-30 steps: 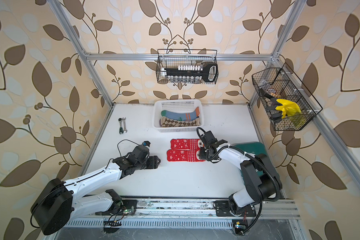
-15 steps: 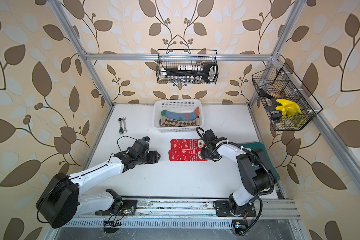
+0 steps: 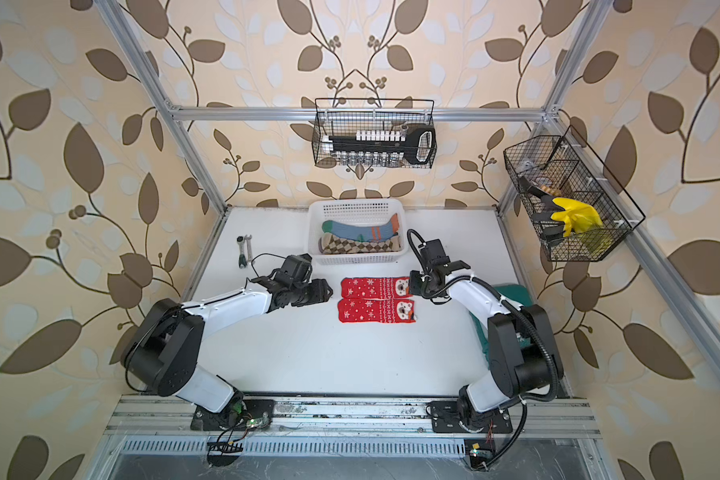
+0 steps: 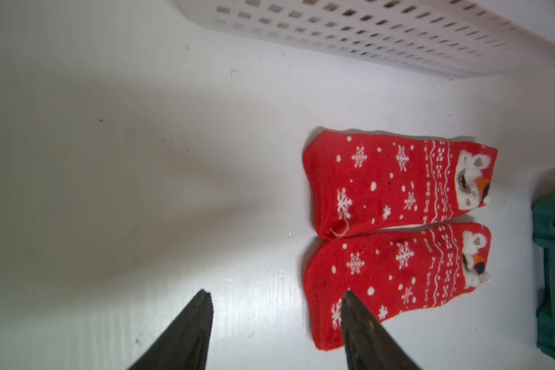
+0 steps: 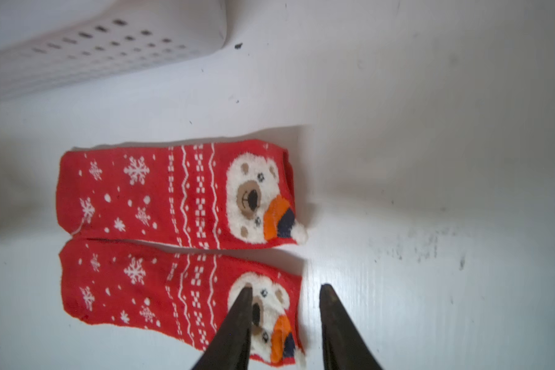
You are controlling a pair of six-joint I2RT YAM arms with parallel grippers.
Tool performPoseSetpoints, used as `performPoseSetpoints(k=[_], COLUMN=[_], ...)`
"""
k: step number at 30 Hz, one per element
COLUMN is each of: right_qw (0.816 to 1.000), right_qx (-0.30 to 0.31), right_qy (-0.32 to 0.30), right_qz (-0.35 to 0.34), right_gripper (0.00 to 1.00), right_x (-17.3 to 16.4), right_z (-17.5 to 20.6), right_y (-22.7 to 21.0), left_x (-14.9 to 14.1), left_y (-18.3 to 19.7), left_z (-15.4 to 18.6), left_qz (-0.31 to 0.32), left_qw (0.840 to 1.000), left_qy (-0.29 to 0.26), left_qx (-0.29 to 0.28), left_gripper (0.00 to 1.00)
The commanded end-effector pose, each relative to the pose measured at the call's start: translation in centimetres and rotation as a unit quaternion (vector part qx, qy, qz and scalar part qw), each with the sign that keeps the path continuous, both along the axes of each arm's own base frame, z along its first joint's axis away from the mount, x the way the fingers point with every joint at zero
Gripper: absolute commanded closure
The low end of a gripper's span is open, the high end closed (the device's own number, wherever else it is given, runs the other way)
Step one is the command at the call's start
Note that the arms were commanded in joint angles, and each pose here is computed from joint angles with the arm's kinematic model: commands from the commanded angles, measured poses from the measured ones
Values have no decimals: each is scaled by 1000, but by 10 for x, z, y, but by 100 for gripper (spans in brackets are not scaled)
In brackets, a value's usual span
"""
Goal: Place the socks together as a pair
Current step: Pick up the sock at the center of the board.
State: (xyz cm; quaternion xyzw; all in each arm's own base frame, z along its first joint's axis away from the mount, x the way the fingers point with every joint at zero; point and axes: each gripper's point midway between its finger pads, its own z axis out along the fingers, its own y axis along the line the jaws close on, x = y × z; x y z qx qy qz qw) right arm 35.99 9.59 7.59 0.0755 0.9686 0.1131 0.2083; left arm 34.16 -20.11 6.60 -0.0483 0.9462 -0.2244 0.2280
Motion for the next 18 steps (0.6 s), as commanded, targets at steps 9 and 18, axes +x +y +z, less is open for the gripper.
performPoseSetpoints(k=[9, 18], right_qw=[996, 994], right_qx=[90, 104], right_qy=[1, 28], right_qz=[1, 2], right_gripper=[63, 63], right_x=[24, 25], right_z=[-6, -30], right_y=[2, 8], left_x=[33, 36], left_y=[-51, -55], left_z=[-24, -48], left_qz=[-18, -14], left_qw=[1000, 999], left_qy=[6, 17], left_qx=[15, 24], left_gripper=[44, 60])
